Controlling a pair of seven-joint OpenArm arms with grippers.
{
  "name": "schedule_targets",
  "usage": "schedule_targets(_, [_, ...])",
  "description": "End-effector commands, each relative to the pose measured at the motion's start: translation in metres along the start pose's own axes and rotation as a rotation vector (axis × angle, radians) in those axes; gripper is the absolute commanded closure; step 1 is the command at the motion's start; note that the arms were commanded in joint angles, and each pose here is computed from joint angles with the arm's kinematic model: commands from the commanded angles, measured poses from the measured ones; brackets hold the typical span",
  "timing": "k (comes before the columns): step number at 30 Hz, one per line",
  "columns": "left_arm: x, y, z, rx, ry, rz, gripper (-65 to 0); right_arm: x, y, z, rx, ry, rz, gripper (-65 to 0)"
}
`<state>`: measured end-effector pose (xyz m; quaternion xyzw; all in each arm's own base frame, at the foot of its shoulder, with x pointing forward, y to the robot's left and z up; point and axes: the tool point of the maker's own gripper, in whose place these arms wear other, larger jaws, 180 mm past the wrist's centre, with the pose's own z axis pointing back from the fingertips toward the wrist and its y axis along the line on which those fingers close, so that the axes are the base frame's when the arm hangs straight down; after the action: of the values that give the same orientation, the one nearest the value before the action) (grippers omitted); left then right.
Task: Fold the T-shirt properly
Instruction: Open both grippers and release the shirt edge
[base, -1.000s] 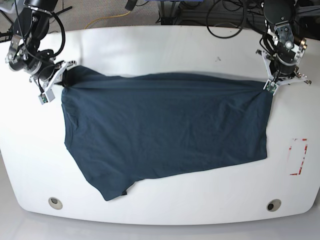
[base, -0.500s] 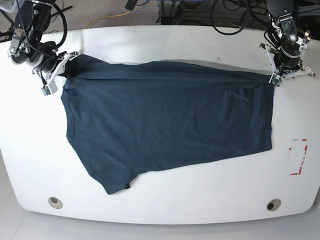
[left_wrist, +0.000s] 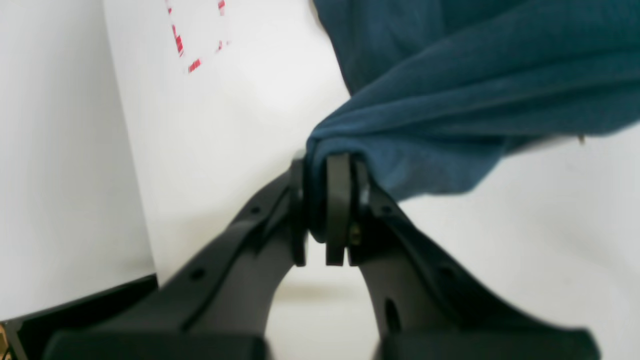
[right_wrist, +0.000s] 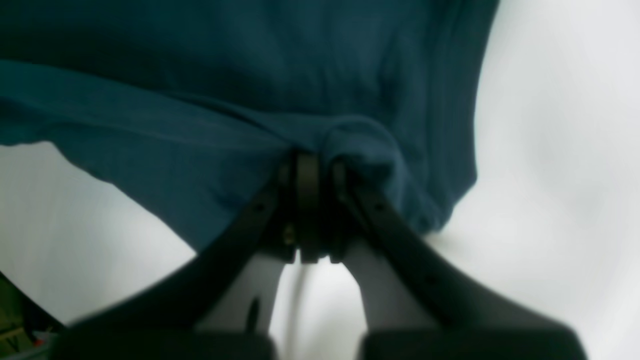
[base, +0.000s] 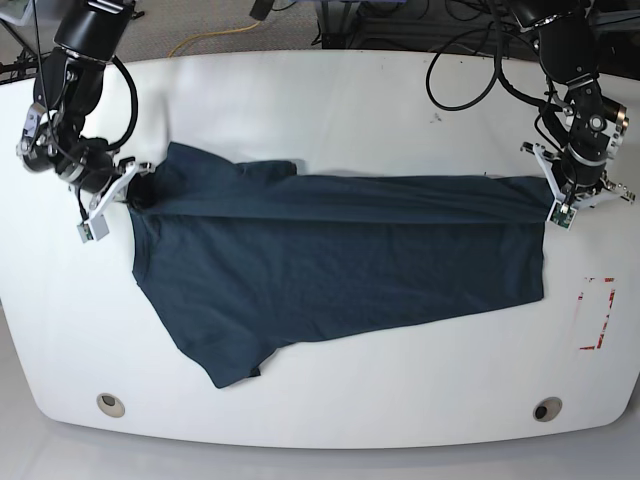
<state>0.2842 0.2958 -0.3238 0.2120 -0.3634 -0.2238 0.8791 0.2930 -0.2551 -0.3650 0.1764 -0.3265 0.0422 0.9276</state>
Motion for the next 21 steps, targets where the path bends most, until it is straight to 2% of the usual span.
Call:
schedule_targets(1, [0.002, 0.016, -0.005, 0.032, 0.0, -0.017, -0.1, 0.02, -0.01, 0.005, -0.016, -0.047, 0.006, 0.0])
schedule_targets(7, [-0.003, 0.016, -0.017, 0.004, 0.018, -0.018, -0.3, 0.034, -0.017, -0.005, 0.001, -0.062, -0.037, 0.0])
schedule_targets(10, [0.008, 0.013, -0.024, -0.009, 0.002, -0.026, -0.6, 0.04, -0.012, -0.013, 0.02, -0.057, -0.032, -0.5])
schedule_targets(12, [0.007, 0.01, -0.029, -0.022, 0.01, -0.018, -2.6, 0.043, -0.011, -0.016, 0.015, -0.06, -0.019, -6.3])
schedule_targets(13, [0.005, 0.01, -0.032, -0.029, 0.016, -0.011, -6.4, 0.043, -0.013, -0.017, 0.001, -0.056, -0.012, -11.3])
schedule_targets(16, [0.002, 0.008, -0.04, -0.045, 0.032, -0.001, -23.9, 0.043, -0.017, -0.016, -0.024, -0.047, 0.007, -26.2])
schedule_targets(18, [0.001, 0.012, -0.043, -0.044, 0.04, -0.002, -41.4, 0.045, -0.017, -0.014, -0.028, -0.04, 0.021, -36.8])
schedule_targets(19, [0.002, 0.01, -0.044, -0.05, 0.038, -0.003, -47.5, 0.047, -0.015, -0.01, -0.029, -0.043, 0.035, -40.6])
schedule_targets(20, [0.003, 0.008, -0.044, -0.055, 0.036, -0.009, -51.4, 0.051, -0.014, -0.005, -0.03, -0.048, 0.049, -43.4])
schedule_targets(21, [0.004, 0.007, -0.045, -0.057, 0.035, -0.013, -52.6, 0.049, -0.01, -0.003, -0.021, -0.048, 0.058, -46.0])
